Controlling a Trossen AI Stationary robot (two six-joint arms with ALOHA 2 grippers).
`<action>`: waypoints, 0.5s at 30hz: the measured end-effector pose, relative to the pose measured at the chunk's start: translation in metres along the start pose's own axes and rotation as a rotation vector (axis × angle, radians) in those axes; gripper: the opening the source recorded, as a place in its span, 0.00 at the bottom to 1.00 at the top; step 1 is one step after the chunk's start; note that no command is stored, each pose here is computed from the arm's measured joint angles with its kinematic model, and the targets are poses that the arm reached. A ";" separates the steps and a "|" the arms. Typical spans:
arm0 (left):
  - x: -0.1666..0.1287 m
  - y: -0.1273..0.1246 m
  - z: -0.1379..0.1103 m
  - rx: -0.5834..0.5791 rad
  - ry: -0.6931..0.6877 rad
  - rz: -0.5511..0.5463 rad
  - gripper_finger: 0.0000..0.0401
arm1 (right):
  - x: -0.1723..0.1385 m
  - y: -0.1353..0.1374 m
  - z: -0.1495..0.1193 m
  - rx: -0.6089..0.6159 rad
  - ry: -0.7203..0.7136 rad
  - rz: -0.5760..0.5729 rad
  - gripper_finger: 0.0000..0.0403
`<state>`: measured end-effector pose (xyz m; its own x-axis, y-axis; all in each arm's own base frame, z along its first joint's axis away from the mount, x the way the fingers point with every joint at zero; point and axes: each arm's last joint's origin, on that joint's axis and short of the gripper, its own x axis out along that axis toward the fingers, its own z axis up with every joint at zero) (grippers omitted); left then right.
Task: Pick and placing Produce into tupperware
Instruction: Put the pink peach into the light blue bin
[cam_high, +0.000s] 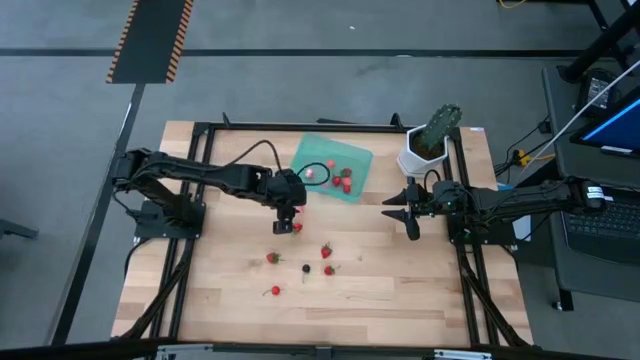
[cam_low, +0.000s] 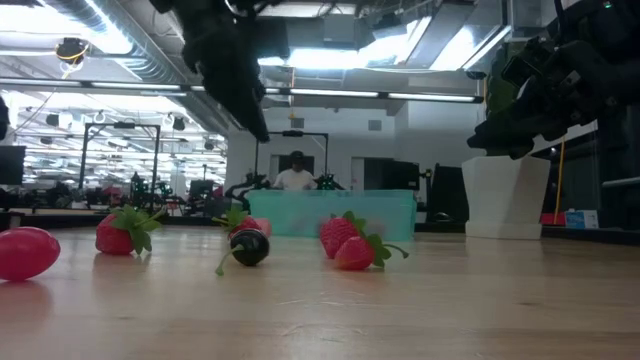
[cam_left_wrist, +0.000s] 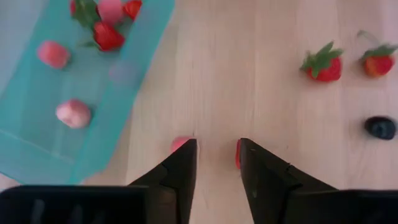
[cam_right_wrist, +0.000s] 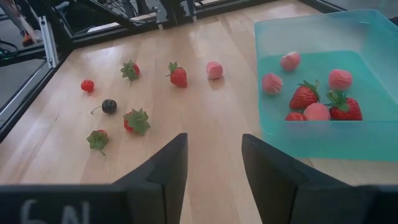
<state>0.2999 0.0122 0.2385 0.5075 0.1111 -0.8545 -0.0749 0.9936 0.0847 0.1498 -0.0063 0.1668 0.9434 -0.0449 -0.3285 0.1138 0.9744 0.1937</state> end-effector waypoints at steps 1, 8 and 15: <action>0.004 0.000 0.000 0.001 0.014 0.000 0.30 | 0.000 0.000 0.000 0.000 0.000 0.000 0.38; 0.020 -0.002 -0.003 0.006 0.070 -0.002 0.38 | 0.000 0.000 0.000 -0.001 0.000 0.000 0.38; 0.034 0.000 -0.006 0.000 0.116 0.000 0.38 | 0.000 0.000 0.000 -0.001 0.000 0.000 0.38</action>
<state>0.3125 0.0155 0.2065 0.4045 0.1083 -0.9081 -0.0747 0.9936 0.0852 0.1498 -0.0063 0.1667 0.9433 -0.0446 -0.3289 0.1133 0.9747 0.1928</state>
